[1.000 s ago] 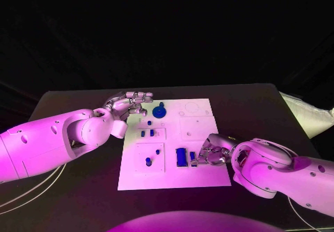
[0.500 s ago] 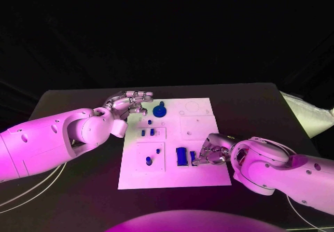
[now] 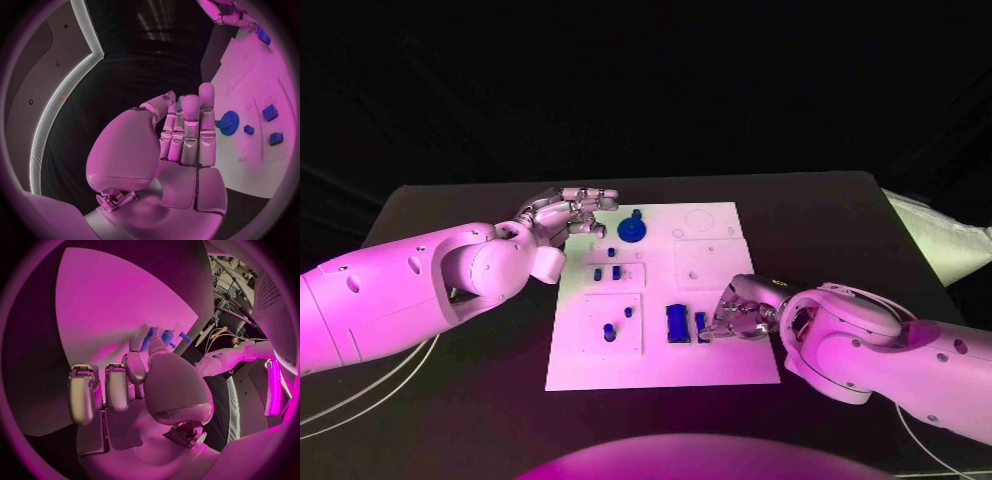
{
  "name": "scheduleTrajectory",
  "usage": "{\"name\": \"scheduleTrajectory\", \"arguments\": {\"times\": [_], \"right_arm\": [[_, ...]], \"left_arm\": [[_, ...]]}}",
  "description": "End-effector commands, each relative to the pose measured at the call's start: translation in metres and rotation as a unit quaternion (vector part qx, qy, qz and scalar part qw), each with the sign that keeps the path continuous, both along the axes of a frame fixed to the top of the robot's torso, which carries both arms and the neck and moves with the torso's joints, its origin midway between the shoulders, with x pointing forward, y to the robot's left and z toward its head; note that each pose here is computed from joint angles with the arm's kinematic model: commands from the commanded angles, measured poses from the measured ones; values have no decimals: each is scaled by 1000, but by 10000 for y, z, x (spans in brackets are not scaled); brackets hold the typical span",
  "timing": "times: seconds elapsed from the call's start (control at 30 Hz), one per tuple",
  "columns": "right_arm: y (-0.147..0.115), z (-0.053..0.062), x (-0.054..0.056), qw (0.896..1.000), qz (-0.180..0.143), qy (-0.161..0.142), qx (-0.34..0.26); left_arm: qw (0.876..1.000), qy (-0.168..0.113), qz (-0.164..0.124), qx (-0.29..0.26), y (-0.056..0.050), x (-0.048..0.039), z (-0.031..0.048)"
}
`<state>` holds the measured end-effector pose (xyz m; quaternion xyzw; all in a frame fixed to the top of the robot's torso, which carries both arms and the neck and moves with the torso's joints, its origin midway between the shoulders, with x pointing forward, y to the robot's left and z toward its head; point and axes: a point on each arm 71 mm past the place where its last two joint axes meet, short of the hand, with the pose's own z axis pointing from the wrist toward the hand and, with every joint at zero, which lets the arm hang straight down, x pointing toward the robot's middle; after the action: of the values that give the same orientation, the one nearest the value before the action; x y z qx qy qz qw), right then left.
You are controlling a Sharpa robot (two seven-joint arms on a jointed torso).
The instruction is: Assemble the parts on the task board
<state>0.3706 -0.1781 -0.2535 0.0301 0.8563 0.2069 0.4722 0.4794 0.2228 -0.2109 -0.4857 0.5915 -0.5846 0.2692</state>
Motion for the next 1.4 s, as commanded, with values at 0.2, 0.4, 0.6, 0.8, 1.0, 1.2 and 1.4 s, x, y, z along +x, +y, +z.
{"name": "scheduleTrajectory", "arguments": {"times": [0.2, 0.4, 0.6, 0.8, 1.0, 1.2, 1.4], "right_arm": [[-72, 234, 142, 991, -11, 12, 135], [-229, 462, 580, 955, -41, 7, 294], [-391, 495, 1045, 897, -101, 10, 430], [-452, 462, 1417, 849, -128, 10, 512], [-473, 433, 1605, 831, -130, -1, 541], [-494, 356, 1663, 850, -151, -9, 505], [-456, 345, 1607, 843, -160, -18, 513]], "left_arm": [[1000, -3, -4, -6, -19, -8, -21], [999, -13, 33, -4, -4, -20, -124], [997, -27, 76, 5, 30, 13, -228], [993, -43, 112, 10, 92, 105, -292], [990, -50, 132, 18, 105, 185, -331], [992, -36, 119, 22, 73, 198, -363], [990, -43, 129, 31, 28, 162, -345]]}}
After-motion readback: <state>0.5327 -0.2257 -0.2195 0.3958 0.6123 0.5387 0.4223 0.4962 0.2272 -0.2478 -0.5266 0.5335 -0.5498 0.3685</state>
